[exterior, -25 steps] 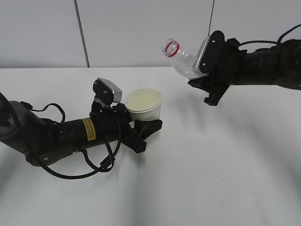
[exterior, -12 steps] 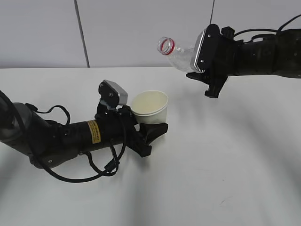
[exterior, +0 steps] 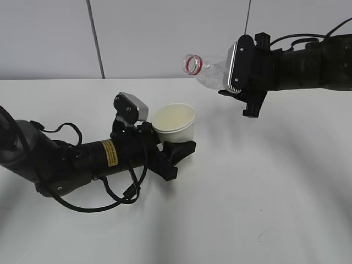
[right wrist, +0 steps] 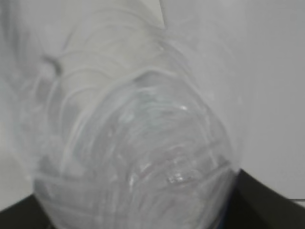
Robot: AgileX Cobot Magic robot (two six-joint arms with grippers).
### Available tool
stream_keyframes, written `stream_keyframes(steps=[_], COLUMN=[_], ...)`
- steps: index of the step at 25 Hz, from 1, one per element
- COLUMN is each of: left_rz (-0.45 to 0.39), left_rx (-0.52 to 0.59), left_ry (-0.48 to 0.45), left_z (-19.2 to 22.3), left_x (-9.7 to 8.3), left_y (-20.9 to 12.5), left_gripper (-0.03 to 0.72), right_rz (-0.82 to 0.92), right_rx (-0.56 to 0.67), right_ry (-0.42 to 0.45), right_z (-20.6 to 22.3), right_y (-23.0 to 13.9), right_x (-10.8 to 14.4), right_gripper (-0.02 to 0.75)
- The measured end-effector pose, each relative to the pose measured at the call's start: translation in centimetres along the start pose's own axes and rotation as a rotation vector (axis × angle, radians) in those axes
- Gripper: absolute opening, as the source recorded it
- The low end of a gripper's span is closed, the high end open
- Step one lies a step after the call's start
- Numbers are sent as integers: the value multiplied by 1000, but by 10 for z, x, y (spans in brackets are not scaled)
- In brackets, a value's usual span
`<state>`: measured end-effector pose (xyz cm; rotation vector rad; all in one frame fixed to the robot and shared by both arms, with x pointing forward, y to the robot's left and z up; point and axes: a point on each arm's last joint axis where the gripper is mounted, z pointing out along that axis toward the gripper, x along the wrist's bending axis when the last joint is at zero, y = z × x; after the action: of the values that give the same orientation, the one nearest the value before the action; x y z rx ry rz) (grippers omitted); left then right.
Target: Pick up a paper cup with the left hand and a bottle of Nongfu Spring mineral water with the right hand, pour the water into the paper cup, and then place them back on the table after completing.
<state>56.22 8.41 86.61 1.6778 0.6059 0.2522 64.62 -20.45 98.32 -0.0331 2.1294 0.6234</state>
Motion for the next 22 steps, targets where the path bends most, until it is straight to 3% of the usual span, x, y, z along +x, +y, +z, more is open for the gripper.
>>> stream_keyframes(steps=[22], left_rz=[1], left_rx=[3], left_ry=[-40], left_z=[9], left_x=[-4], left_y=[7], left_gripper=[398], right_rz=[-95], right_rx=[19], right_ry=[0], right_z=[0], right_y=[-2], right_x=[0], right_gripper=[426])
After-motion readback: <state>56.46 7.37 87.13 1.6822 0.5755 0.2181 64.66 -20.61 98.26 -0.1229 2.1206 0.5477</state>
